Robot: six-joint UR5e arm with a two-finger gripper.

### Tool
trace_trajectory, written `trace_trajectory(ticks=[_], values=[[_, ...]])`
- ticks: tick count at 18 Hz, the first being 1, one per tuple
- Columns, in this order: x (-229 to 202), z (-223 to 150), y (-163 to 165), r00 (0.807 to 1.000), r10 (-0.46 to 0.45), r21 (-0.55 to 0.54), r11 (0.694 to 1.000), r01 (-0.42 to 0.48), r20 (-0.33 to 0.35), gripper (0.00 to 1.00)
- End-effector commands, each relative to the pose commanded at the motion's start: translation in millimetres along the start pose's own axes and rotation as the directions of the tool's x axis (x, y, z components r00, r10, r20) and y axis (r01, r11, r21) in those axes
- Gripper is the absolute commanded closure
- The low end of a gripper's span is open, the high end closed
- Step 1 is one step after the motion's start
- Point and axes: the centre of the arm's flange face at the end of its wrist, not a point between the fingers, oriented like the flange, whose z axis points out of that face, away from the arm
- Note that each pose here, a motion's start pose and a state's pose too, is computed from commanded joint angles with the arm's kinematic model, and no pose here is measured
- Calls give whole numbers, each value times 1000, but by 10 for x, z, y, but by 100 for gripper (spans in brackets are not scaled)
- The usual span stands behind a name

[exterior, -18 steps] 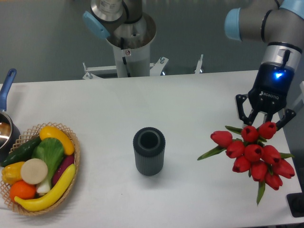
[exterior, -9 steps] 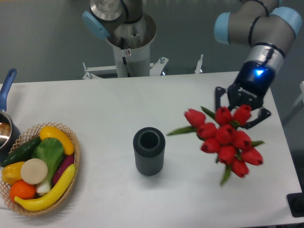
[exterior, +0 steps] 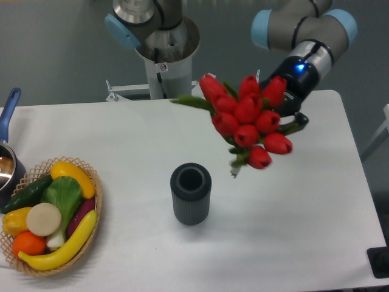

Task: Insert the flowers into the vase
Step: 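Carry the tulips over the dark grey vase, stems pointing down, then lower the tulip stems down into the vase opening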

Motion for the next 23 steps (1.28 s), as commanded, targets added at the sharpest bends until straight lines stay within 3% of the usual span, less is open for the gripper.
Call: trace_trajectory(ticks=[5,23], values=[[148,191,156,999,-9,7,1000,9,-38,66],[187,206,833,994,-109,-32,994,108,-28,66]])
